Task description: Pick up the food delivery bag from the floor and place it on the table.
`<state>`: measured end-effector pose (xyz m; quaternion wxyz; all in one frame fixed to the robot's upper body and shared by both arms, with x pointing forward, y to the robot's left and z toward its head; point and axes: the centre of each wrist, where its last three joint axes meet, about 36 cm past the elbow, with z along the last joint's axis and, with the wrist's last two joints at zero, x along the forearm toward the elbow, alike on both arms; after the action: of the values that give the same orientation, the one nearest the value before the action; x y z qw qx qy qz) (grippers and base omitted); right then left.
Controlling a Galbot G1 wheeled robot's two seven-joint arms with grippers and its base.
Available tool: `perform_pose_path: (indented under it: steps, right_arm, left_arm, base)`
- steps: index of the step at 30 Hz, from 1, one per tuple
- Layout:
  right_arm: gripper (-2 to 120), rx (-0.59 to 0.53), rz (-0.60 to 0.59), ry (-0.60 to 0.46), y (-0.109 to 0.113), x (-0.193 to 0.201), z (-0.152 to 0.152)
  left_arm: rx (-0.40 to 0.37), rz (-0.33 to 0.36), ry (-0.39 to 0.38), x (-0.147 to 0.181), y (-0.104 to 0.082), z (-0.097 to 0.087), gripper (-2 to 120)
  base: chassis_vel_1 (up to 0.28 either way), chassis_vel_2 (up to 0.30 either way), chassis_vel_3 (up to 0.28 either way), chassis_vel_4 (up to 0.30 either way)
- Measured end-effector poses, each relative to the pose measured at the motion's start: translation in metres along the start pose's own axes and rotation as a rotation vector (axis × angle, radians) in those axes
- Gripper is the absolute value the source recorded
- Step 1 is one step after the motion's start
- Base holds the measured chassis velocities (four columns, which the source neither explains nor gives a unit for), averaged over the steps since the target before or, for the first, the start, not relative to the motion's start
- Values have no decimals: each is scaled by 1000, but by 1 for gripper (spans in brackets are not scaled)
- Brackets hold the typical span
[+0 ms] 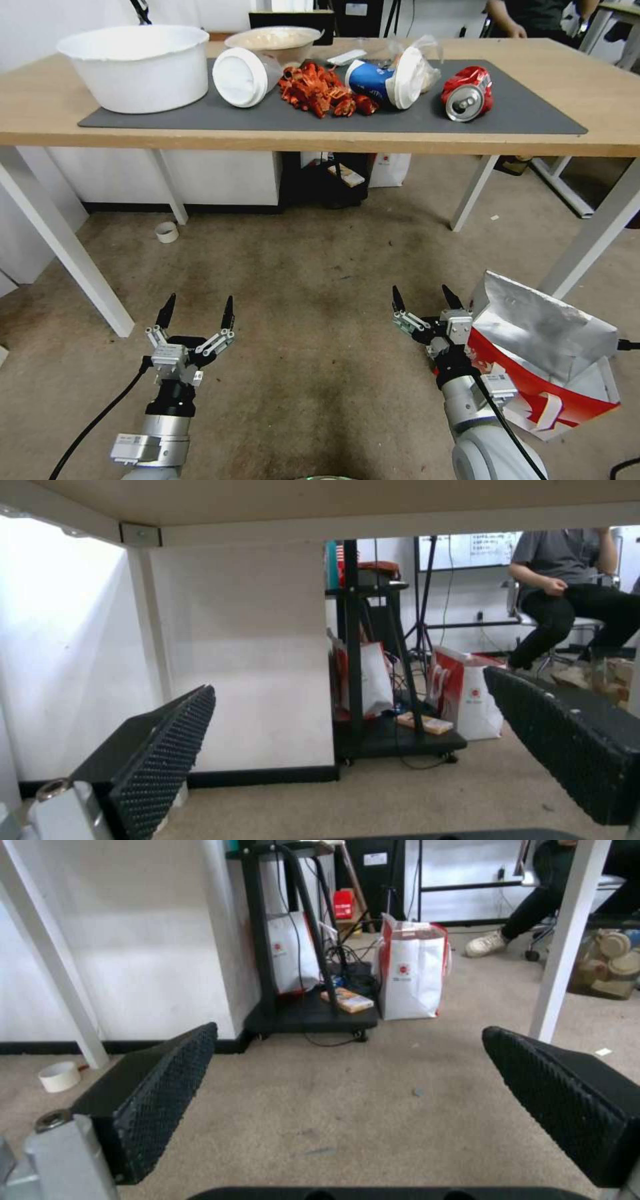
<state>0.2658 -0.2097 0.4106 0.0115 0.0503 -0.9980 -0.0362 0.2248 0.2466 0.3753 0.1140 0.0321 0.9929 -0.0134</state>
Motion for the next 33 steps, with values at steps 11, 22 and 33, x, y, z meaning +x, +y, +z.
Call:
perform_pose_path:
  steps: [11, 22, 33]
  right_arm:
    - [100, -1, 0, 2, 0, 1, 0]
    - [100, 1, -2, -5, 0, 1, -3]
    - [100, 109, -32, -42, -23, -4, -23]
  left_arm:
    - [5, -2, -5, -1, 0, 0, 100]
    - [4, -13, -24, -2, 1, 0, 100]
    - [-7, -22, -32, -1, 4, -6, 100]
  base:
    - [0, 0, 0, 0]
    - [0, 0, 0, 0]
    - [0, 0, 0, 0]
